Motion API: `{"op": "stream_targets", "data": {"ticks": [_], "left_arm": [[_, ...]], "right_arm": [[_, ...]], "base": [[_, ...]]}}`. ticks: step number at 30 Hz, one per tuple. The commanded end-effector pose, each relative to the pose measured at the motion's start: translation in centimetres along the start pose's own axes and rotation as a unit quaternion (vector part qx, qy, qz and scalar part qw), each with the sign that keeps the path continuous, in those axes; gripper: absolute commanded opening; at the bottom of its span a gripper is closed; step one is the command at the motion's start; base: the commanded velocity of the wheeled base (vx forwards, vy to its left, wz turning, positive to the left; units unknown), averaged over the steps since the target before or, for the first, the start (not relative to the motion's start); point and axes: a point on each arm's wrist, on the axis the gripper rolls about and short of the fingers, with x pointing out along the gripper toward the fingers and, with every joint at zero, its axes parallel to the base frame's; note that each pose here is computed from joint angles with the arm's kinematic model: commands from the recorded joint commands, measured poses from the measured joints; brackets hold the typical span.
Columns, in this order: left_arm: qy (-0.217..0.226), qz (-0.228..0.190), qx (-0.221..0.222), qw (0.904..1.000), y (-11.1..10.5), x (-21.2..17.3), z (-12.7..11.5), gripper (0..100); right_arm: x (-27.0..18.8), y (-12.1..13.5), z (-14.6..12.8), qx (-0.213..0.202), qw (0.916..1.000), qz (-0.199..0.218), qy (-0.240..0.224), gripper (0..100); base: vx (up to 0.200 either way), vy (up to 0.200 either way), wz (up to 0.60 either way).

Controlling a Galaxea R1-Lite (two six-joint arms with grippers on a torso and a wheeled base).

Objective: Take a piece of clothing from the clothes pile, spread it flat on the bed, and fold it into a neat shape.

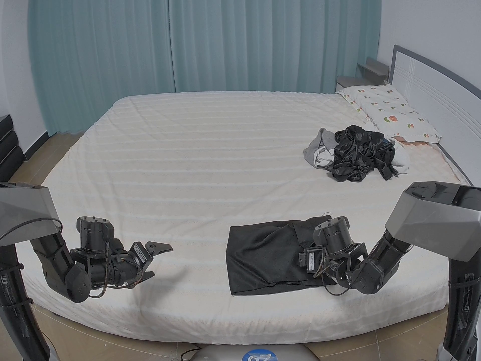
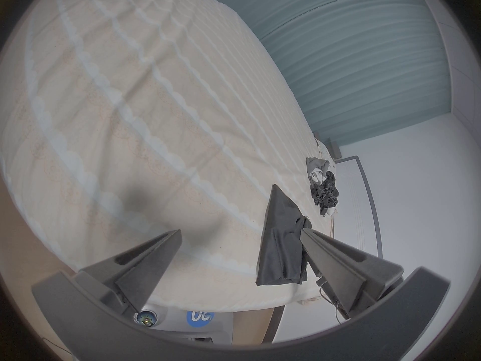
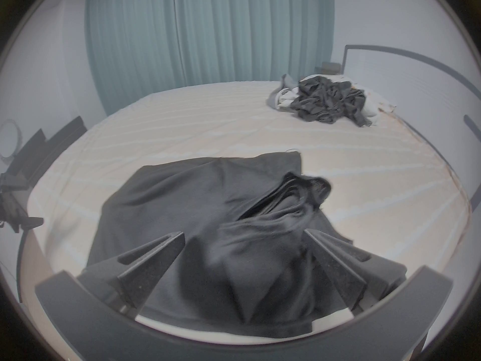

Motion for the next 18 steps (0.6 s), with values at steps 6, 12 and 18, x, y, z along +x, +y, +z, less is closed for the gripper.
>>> {"op": "stream_targets", "data": {"ticks": [6, 12, 18], "left_arm": [[0.003, 0.001, 0.0, 1.0, 0.1, 0.1, -0.1, 100], [0.004, 0.003, -0.001, 1.0, 0.1, 0.1, -0.2, 100], [0.006, 0.003, 0.0, 1.0, 0.1, 0.1, -0.3, 100]], "right_arm": [[-0.5, -3.0, 0.2, 0.021, 0.9994, -0.025, 0.01, 100], [-0.8, -5.4, -0.6, 0.033, 0.9977, -0.051, 0.032, 100], [-1.3, -7.7, -1.0, 0.051, 0.9966, -0.056, 0.033, 100]], "base": [[0.0, 0.0, 0.0], [0.0, 0.0, 0.0], [0.0, 0.0, 0.0]]}}
